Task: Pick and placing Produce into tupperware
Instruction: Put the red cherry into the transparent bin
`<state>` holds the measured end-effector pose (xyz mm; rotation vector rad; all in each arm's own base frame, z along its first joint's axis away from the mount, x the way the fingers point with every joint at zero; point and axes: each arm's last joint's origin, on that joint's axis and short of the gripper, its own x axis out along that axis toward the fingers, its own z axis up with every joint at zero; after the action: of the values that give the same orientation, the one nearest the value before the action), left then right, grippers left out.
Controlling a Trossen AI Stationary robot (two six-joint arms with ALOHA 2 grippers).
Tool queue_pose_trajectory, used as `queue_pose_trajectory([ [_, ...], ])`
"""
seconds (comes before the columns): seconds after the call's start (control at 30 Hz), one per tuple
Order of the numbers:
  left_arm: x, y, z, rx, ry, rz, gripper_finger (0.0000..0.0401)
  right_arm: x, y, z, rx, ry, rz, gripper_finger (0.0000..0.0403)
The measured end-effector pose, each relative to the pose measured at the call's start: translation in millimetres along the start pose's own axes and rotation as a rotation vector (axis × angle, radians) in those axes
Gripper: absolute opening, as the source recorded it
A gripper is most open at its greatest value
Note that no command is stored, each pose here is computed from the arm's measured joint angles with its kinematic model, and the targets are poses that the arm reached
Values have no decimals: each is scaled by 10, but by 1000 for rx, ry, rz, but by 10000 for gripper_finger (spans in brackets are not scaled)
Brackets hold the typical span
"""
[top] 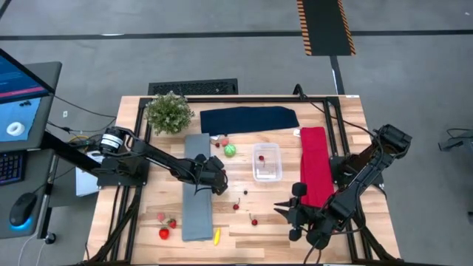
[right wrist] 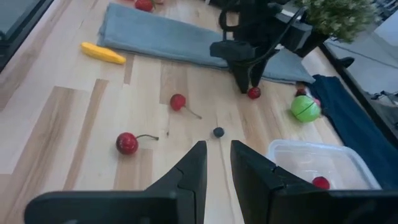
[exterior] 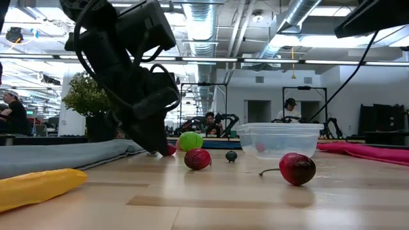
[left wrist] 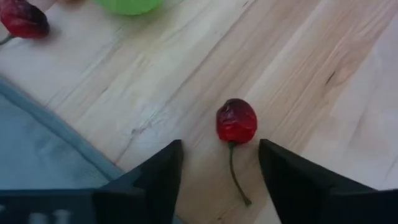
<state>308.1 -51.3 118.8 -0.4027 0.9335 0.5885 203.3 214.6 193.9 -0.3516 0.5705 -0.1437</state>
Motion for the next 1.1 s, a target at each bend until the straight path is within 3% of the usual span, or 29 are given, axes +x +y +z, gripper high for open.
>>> queue_pose_trajectory([
  [0.43,-3,-10,-3,96,6,-14,9,0,0,0,10,1,2,95],
  [0.8,-116,-193,95,264,-126,35,1,0,0,-1,17,1,1,95],
  [1.1,-250,-497,304,386,-387,-185,0,1,-2,-2,16,2,-1,95],
])
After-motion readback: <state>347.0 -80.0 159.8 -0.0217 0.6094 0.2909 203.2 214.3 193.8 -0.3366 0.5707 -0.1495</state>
